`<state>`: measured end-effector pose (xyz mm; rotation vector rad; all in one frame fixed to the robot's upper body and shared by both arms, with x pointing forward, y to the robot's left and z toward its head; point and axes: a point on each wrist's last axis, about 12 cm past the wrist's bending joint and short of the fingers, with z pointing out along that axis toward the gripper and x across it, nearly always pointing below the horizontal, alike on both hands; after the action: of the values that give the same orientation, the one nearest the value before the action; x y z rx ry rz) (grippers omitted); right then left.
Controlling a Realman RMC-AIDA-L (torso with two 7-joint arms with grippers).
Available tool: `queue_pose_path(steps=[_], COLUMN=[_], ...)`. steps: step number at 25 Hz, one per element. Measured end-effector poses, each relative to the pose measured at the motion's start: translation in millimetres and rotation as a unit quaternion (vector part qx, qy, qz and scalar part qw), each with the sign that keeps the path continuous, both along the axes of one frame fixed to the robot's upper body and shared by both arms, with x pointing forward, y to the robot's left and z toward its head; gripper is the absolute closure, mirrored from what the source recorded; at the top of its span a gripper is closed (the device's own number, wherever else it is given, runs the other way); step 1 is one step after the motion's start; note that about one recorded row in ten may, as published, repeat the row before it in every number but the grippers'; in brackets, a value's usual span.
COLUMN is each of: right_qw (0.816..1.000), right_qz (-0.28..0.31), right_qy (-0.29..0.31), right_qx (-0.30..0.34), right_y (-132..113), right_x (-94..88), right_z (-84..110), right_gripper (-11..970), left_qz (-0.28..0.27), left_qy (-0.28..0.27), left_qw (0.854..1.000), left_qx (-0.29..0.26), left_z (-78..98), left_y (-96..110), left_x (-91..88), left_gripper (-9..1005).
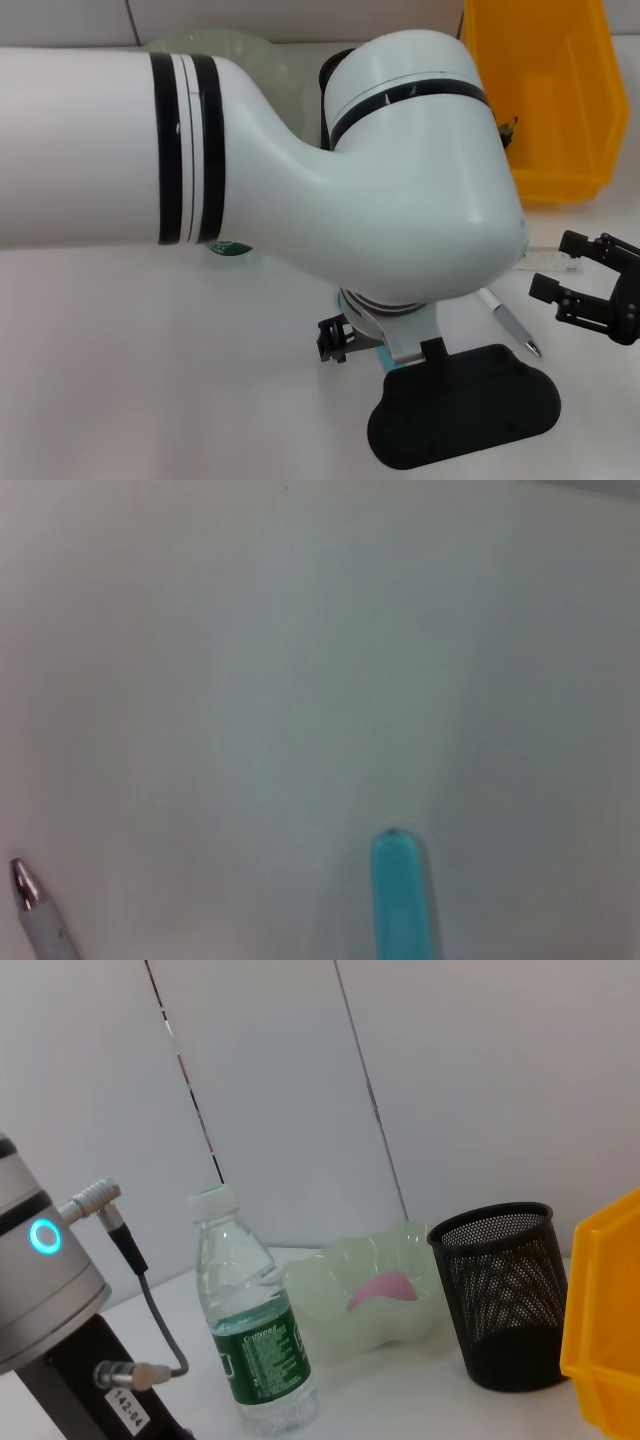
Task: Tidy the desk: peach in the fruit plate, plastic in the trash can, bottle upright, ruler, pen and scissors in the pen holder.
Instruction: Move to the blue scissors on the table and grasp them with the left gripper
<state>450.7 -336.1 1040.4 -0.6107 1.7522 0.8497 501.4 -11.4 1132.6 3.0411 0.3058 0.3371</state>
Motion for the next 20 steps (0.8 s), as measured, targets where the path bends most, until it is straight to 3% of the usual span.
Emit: queue_pose_path(steps=[20], right_qw=[1.0], right_qz=[0.003], right_qy=[0.005], right_qx=[0.004], right_y=[4.6], right_x=[3.4], right_z=[-1.9], right_gripper=[133], left_qz=[0.002], left_qy=[-0.002], left_qw=[1.0], left_qx=[-0.022], left_z=[-0.6], left_y=[-3.9], left_x=[1.2], left_gripper=[298])
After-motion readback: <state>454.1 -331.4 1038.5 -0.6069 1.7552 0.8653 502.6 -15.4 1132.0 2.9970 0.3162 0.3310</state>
